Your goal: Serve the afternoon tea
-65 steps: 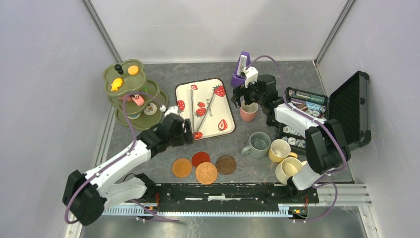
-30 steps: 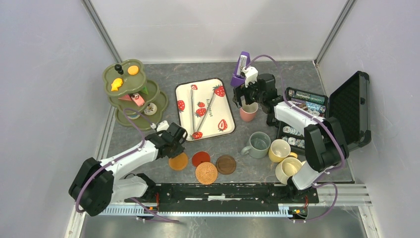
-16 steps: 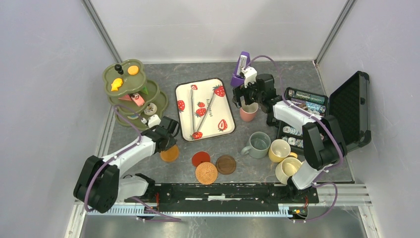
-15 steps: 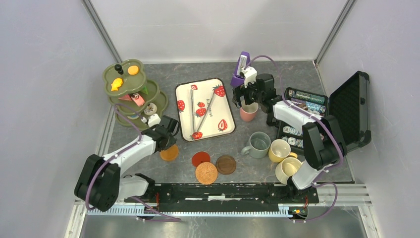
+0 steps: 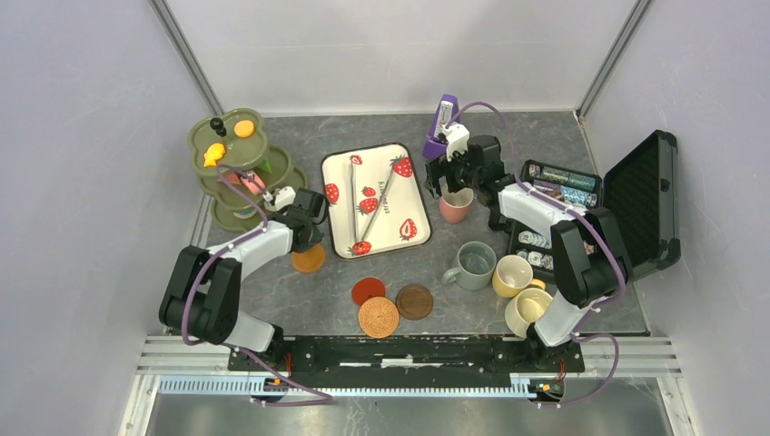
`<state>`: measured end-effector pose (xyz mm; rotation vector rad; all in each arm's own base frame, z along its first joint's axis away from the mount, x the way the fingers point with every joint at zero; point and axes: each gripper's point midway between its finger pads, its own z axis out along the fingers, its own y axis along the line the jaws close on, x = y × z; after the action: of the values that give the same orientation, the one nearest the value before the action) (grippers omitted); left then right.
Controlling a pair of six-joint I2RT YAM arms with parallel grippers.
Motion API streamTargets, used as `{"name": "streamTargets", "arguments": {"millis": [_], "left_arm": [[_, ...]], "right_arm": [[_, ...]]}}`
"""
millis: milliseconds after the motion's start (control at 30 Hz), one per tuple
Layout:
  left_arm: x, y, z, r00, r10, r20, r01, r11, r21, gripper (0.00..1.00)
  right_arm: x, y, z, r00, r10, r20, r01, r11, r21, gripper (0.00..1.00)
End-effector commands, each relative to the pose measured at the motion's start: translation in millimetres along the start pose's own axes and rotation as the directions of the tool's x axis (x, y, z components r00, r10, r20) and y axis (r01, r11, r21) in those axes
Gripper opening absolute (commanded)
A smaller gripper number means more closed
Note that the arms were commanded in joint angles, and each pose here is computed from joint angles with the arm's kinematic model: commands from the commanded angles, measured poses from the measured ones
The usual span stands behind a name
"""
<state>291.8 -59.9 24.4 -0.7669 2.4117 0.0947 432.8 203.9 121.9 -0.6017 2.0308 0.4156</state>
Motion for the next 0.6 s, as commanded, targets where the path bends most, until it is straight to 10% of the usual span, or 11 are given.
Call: {"name": "streamTargets", "arguments": {"millis": [0, 567], "left_arm": [[-30, -13, 4, 0.996, 0.064, 0.055, -0.064, 0.998, 0.013, 0.24], [-40, -41, -9, 0.99, 0.141, 0.019, -0.142, 0.98, 0.139, 0.21]], "right_arm": [[-27, -2, 3, 0.998, -0.008, 0.065, 0.008, 1.0, -0.008, 0.98], [-33, 1, 3, 0.997, 0.003, 0.08, -0.001, 1.0, -0.02, 0.98]]}}
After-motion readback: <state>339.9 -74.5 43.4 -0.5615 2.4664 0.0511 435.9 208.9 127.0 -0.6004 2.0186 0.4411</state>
